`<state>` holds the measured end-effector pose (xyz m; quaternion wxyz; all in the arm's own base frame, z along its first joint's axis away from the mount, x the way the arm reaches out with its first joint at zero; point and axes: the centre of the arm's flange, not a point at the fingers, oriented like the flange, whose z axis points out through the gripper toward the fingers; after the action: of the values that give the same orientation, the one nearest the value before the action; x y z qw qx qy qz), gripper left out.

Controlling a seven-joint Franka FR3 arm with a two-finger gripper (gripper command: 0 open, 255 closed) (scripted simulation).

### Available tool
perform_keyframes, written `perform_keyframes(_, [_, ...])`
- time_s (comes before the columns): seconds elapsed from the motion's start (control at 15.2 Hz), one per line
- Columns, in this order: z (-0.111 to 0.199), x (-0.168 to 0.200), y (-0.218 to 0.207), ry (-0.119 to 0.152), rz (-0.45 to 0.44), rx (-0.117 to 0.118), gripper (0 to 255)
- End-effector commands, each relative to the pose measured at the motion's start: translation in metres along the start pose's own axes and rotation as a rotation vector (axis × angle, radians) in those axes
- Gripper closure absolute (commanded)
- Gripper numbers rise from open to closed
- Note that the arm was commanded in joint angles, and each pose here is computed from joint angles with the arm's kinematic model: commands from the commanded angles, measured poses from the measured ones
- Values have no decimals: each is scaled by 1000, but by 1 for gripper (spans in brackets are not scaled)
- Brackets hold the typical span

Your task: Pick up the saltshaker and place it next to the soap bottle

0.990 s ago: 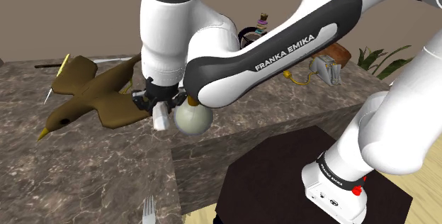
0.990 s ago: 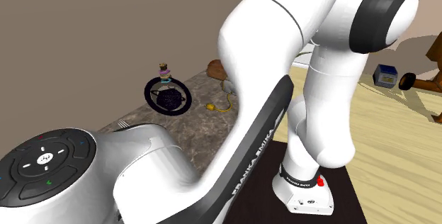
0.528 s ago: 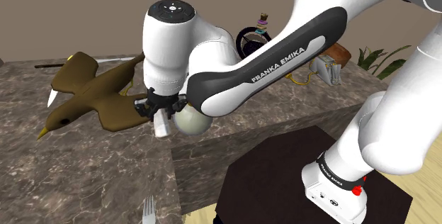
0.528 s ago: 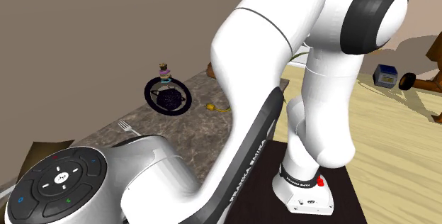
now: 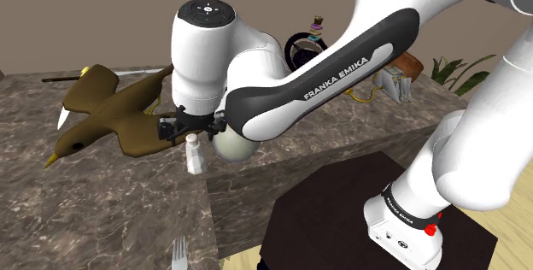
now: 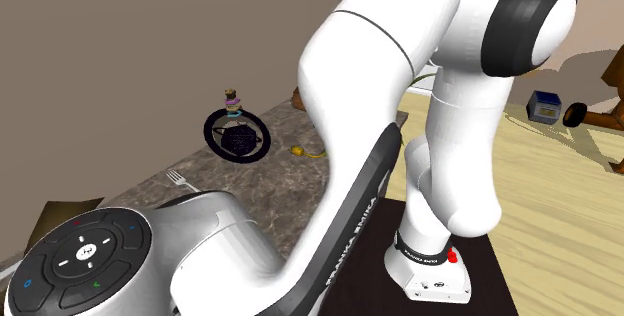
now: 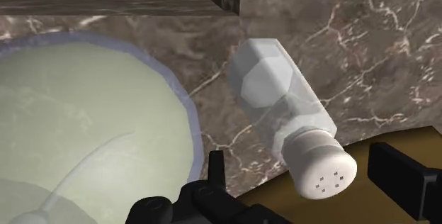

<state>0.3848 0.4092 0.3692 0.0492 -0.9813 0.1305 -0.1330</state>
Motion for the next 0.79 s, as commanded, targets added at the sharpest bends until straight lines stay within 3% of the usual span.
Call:
perform_keyframes(0.0, [4,-1,3,-6,2,-11,0])
perform_keyframes(0.13, [4,1,3,-6,2,-11,0])
perform_keyframes(0.4, [-46,1,3,-6,2,-11,0])
perform_keyframes(0.73, [-46,1,3,-6,2,-11,0])
